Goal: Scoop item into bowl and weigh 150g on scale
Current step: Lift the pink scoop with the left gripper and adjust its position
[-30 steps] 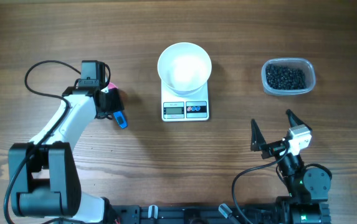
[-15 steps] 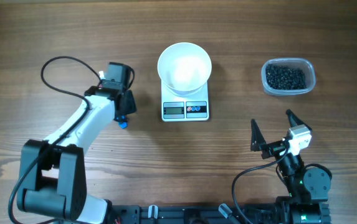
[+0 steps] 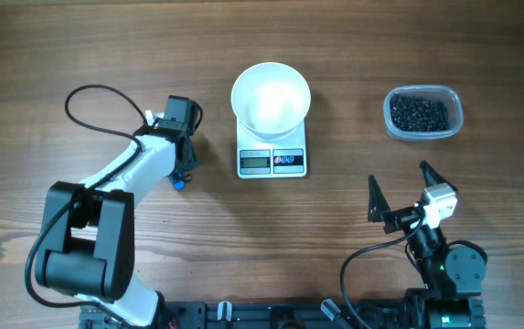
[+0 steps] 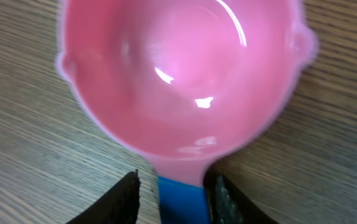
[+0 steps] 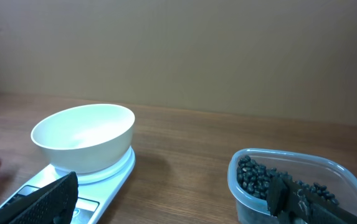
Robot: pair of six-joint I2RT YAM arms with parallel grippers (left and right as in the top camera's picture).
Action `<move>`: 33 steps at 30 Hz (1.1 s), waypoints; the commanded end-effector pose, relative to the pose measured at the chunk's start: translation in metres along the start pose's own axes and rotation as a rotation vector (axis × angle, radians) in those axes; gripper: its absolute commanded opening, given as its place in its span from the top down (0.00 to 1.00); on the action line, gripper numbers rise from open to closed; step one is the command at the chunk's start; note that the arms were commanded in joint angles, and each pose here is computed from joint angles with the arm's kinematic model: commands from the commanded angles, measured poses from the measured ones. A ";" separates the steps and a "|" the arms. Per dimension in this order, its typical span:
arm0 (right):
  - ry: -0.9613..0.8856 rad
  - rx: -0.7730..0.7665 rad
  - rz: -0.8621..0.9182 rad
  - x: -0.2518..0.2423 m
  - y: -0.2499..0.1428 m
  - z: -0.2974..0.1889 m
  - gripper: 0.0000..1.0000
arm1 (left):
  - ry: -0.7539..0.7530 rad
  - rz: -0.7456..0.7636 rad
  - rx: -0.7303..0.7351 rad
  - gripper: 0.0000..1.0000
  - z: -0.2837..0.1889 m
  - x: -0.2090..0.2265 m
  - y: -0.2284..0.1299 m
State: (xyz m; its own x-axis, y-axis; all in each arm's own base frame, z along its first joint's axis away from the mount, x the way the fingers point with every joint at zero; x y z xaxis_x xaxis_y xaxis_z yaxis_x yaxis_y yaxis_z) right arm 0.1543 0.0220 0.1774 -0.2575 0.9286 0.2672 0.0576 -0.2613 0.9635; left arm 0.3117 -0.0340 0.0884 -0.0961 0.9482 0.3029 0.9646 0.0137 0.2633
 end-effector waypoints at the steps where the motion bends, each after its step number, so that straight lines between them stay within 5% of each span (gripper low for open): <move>1: 0.009 -0.008 -0.013 0.001 0.001 0.000 0.00 | 0.056 -0.026 -0.018 0.62 0.001 0.008 0.006; 12: 0.009 -0.008 -0.014 0.001 0.001 0.000 0.00 | -0.070 0.023 -0.022 0.74 0.004 0.003 0.010; 33: 0.009 -0.008 -0.013 0.001 0.001 0.000 0.00 | -0.157 -0.047 0.027 0.71 0.012 0.019 0.009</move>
State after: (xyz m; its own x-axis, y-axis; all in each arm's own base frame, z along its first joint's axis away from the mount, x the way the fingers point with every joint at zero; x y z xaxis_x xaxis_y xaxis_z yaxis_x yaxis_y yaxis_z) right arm 0.1543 0.0220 0.1774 -0.2575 0.9286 0.2672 0.0576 -0.2613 0.9635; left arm 0.3179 -0.0201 0.0864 -0.0864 0.9762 0.1990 0.9658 0.0330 0.2573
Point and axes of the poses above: each gripper's point midway between its finger pads, its own z axis out along the fingers, its own x axis along the line the jaws close on, y = z × x, the point moved 9 cm from there along -z, back along the fingers, and after that the axes turned 15 degrees about z, right-handed, at the moved point
